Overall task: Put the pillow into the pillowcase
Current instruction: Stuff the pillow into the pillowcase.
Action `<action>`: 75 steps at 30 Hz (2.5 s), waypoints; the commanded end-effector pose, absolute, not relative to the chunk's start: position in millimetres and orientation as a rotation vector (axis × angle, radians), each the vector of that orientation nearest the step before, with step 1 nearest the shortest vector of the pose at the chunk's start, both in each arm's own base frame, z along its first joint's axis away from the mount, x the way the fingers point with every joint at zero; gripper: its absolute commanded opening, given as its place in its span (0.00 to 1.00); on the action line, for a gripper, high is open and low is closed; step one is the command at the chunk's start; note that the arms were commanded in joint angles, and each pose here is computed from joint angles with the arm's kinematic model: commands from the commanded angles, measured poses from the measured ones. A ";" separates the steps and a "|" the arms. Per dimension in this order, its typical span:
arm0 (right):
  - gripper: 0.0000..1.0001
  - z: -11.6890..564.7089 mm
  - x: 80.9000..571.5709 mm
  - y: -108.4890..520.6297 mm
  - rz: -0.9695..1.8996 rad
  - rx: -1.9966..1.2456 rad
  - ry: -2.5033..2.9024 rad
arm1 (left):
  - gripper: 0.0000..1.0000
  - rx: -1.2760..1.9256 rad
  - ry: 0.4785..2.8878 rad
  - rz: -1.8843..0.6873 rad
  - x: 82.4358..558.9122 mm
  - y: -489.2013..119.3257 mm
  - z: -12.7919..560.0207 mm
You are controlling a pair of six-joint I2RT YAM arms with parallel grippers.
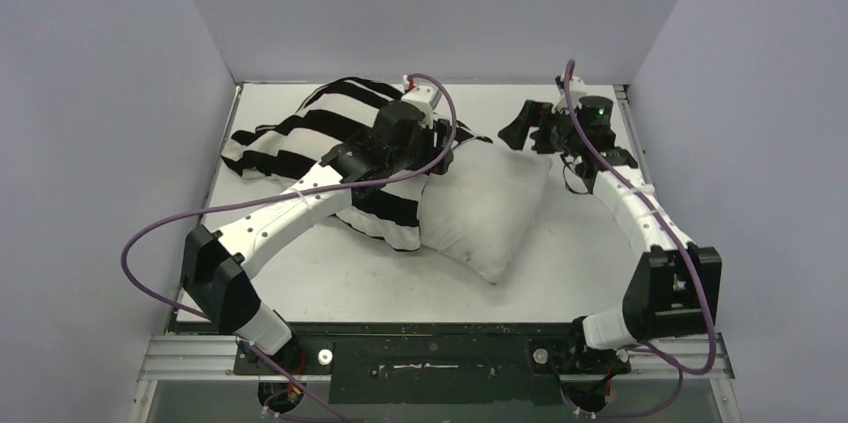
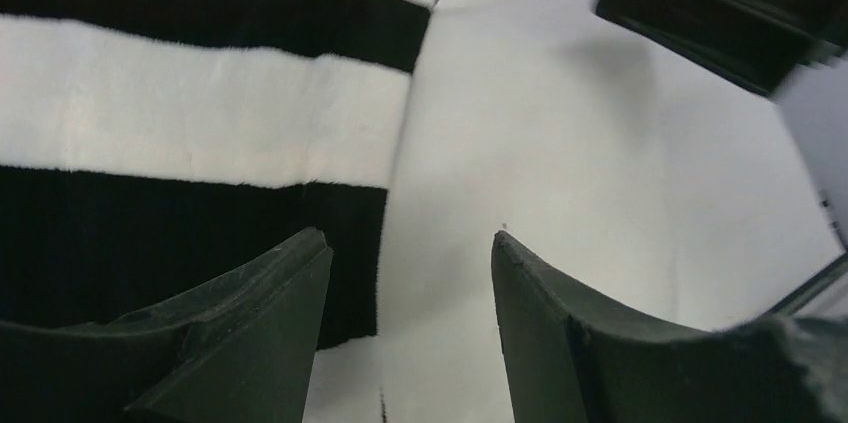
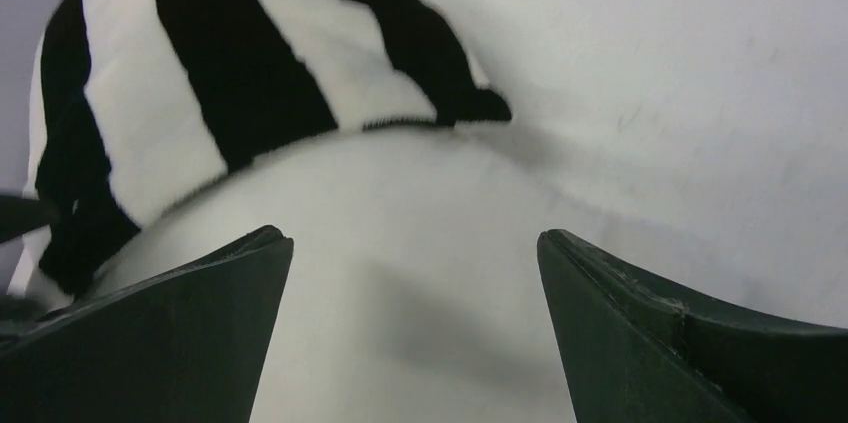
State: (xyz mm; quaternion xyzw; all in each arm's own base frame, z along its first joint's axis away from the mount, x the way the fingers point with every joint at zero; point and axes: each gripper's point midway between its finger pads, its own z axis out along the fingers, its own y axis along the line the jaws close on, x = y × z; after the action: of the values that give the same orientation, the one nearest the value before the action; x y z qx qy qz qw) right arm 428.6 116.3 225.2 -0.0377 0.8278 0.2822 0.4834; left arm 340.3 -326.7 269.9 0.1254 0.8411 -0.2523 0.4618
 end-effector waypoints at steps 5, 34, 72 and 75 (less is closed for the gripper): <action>0.99 198.0 336.0 127.0 0.755 0.118 2.073 | 0.58 0.329 2.136 -0.302 362.1 -311.4 211.5; 0.50 185.1 312.3 183.3 1.139 0.613 1.502 | 0.00 0.437 1.899 -1.397 190.9 -530.8 335.4; 1.00 213.7 247.9 204.0 0.425 -0.615 1.883 | 0.59 -0.020 2.160 -0.594 299.8 -208.2 221.6; 1.00 221.2 241.8 212.8 0.368 -0.725 1.889 | 0.58 -0.083 2.147 -0.590 300.1 -197.5 211.1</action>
State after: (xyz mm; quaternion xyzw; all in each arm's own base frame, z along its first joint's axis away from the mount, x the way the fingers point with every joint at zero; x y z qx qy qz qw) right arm 243.4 221.0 218.3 -0.2326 0.7819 0.2381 0.5271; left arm 291.2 -206.0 196.0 0.0107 0.8895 -0.2148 0.4032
